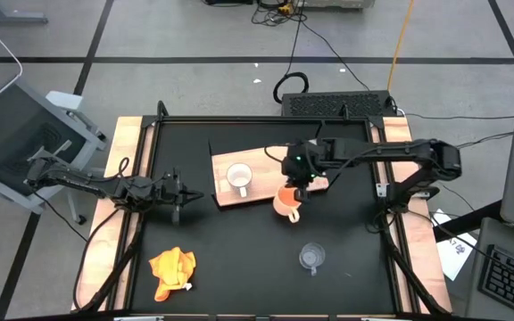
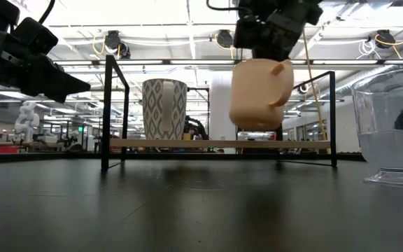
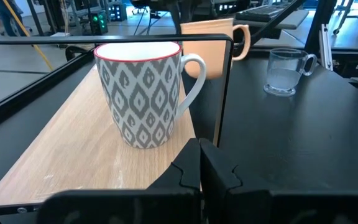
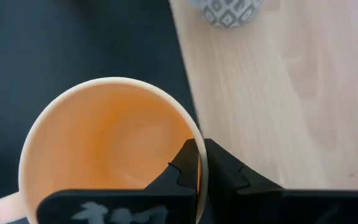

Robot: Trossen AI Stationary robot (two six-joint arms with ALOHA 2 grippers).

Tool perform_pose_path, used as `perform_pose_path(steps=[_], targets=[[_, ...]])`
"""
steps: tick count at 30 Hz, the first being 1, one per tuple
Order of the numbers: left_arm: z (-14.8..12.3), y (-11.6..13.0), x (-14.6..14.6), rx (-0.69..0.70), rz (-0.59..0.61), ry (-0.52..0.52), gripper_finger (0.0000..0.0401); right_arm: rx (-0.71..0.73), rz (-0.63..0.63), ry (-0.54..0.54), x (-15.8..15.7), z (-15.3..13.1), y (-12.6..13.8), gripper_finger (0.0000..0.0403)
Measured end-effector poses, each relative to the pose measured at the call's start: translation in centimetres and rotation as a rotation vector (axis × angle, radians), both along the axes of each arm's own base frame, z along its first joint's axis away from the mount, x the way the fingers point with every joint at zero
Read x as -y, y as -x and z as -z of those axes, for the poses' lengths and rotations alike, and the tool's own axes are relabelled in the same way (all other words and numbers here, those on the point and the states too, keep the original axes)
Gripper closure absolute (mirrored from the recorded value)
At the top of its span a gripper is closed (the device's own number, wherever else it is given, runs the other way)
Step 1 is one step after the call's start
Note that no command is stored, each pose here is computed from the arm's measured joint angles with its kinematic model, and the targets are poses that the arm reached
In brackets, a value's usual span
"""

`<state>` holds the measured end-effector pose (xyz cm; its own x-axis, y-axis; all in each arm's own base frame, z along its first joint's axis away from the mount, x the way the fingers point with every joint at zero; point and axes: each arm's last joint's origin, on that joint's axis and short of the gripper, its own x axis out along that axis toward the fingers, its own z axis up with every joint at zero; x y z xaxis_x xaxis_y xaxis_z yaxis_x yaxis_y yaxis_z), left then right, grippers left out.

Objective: Stack small to large cups/mugs on shelf
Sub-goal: Put the yellow mug on the shelf

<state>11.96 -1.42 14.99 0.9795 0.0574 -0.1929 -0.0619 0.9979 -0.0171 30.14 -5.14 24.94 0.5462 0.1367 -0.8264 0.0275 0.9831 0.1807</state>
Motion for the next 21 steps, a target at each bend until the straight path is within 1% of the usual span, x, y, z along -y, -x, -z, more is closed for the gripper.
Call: perform_pose_path(steps=[2, 6, 15, 19, 21], targets=[[0.0, 0.0, 0.0, -0.001, 0.000, 0.000, 0.0400, -0.017, -0.007, 0.009, 0.5, -0.2, -0.4, 0.0401], [0.0, 0.0, 0.0, -0.005, 0.001, -0.003, 0.0400, -0.004, -0.016, 0.028, 1.2, -0.6, -1.2, 0.0401], [0.1, 0.0, 0.0, -0.016, 0.003, -0.018, 0.0400, -0.076, -0.018, 0.038, 2.5, 0.1, -3.1, 0.0401], [0.1, 0.0, 0.0, -0.016, 0.004, -0.022, 0.0400, -0.105, 0.010, 0.101, 2.9, 0.5, -3.9, 0.0401], [0.2, 0.0, 0.0, -0.017, 0.005, -0.028, 0.0400, -0.102, 0.012, 0.104, 3.1, 0.5, -4.1, 0.0401]])
